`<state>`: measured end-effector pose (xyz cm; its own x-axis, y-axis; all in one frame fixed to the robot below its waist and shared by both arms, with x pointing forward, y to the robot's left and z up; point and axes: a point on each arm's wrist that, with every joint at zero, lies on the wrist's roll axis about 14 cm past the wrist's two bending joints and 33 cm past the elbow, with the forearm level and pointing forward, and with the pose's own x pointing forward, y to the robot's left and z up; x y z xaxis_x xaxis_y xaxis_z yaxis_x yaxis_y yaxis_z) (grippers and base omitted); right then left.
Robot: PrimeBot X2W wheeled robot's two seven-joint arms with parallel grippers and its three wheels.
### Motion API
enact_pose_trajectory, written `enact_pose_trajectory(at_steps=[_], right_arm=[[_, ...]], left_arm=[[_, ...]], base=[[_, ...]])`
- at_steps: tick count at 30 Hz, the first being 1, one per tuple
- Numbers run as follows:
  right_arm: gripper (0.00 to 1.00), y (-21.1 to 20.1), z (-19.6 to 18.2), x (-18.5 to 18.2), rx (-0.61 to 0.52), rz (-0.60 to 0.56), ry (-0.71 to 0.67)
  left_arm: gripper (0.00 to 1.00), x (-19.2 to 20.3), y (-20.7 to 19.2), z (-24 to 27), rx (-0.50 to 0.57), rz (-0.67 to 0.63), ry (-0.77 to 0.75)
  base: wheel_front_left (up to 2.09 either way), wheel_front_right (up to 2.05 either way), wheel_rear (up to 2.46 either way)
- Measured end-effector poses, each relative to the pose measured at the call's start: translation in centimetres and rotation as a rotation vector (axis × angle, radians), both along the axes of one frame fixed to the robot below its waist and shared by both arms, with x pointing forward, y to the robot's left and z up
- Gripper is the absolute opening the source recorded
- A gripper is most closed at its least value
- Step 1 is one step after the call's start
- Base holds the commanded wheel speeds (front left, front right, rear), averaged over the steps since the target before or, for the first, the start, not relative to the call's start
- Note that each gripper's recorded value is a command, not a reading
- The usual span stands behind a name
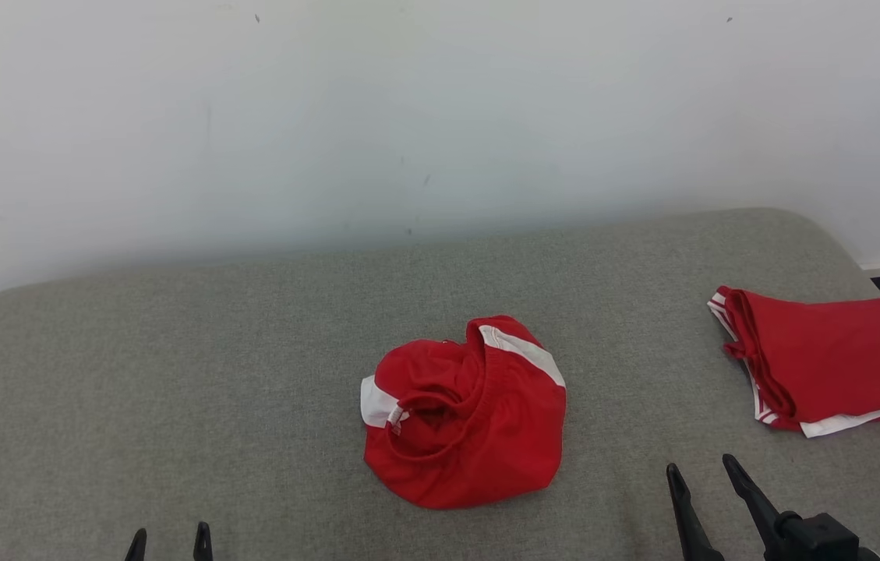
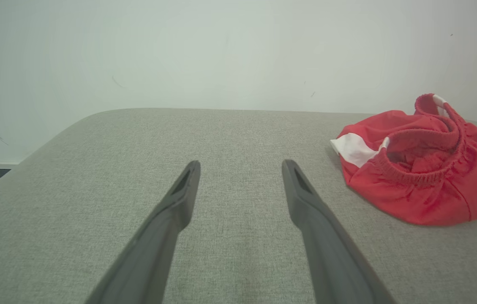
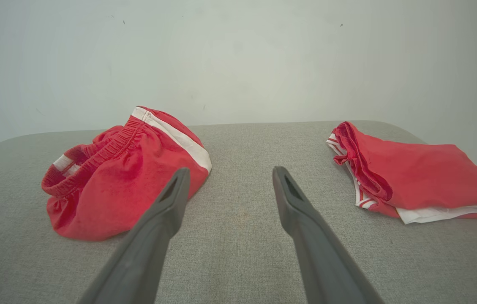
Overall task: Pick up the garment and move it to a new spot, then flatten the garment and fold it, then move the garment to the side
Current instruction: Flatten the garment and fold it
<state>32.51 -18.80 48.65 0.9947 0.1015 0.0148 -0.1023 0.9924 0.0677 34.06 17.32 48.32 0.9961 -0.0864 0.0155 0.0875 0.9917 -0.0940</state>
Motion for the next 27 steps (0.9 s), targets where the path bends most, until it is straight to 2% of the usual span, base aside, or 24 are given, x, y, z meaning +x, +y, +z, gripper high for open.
enact_pose_trajectory(at_steps=[11,19,27], right_arm=[[1.0,-0.1,-0.3,0.1,0.003,-0.002,0.008],[1.0,-0.6,-0.3,-0.3,0.006,-0.023,0.011],[1.0,-2.4,-0.8,-1.6,0.014,-0.087,0.029]], left_arm=[[1.0,0.8,-1.7,0.2,-0.017,-0.05,-0.005],[1.0,3.2,-9.2,1.1,-0.089,-0.259,0.005],[1.0,4.4,-17.3,0.9,-0.075,-0.509,0.119]], base=[[0.0,0.0,0.0],[0.0,0.0,0.0],[0.0,0.0,0.0]])
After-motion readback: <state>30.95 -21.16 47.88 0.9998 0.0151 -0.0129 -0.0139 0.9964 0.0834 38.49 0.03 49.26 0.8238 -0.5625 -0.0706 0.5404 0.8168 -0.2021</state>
